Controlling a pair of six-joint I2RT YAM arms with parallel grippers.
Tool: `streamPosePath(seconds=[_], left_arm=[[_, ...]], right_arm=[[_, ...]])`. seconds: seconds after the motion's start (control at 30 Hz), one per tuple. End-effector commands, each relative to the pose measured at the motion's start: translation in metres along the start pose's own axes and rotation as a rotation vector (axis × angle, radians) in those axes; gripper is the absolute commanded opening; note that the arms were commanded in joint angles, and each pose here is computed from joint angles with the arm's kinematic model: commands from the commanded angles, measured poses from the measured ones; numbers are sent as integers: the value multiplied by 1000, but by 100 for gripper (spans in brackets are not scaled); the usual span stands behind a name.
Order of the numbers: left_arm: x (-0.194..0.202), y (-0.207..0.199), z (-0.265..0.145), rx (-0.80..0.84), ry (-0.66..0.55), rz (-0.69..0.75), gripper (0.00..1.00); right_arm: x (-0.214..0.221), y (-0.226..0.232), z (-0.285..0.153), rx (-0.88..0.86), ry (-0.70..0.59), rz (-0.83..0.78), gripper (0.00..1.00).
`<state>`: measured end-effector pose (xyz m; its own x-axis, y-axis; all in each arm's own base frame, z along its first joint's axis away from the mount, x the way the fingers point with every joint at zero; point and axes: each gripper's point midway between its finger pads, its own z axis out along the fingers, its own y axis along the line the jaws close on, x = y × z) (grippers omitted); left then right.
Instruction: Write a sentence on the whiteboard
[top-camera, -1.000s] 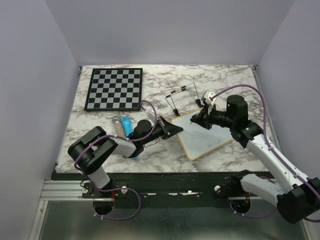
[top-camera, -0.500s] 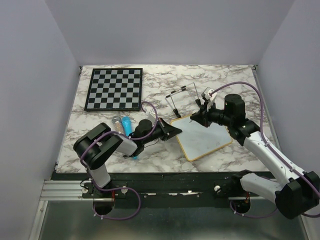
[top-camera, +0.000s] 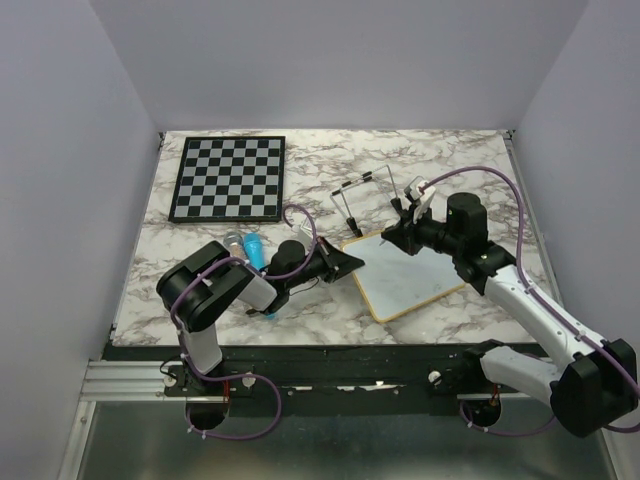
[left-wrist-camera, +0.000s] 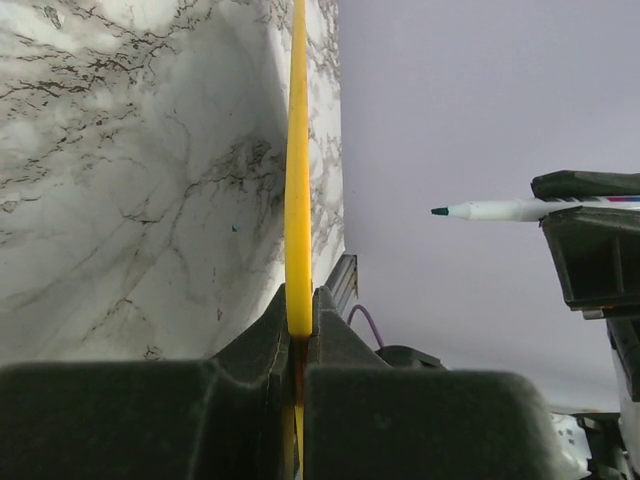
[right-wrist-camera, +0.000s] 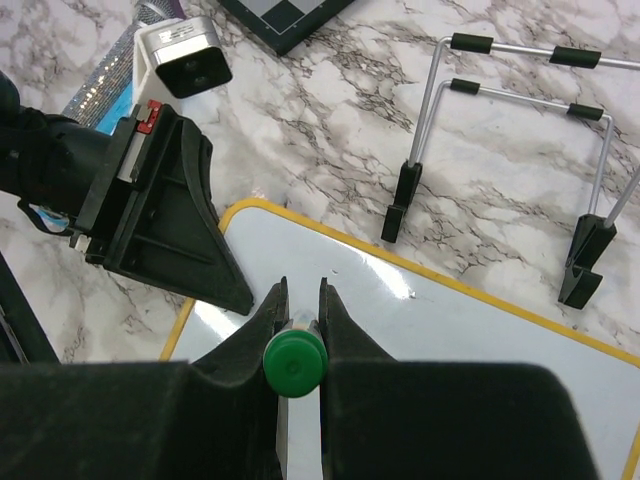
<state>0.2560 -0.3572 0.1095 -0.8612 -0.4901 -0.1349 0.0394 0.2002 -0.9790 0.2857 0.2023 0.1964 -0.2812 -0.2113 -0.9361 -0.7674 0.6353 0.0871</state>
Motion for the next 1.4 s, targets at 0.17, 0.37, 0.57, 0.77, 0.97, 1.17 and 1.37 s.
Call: streamPosePath(seconds=[0.17,0.37,0.57,0.77,0.97,1.17,1.37], left_arm=[[-17,-15,-4,-18,-32,444,0],[-21,-10,-1,-29,-30,543,0],[-26,-7,0,-29,-68,512,0],[-30,-4,0,-45,-95,504,0],[-35,-3,1,-49,-115,483,0],[-36,-1,2,-47,-127,443,0],[-36,-2,4,-41,-126,435,0]], right_arm=[[-32,5,-11,-15,-88,-55,1],[-25,26,-3,-147,-112,-27,0],[-15,11,3,-80,-174,-168,0],[-9,14,5,-100,-201,-198,0],[-14,10,3,-71,-219,-205,1],[-11,4,7,-42,-229,-196,1],[-9,-1,11,-23,-230,-187,0]])
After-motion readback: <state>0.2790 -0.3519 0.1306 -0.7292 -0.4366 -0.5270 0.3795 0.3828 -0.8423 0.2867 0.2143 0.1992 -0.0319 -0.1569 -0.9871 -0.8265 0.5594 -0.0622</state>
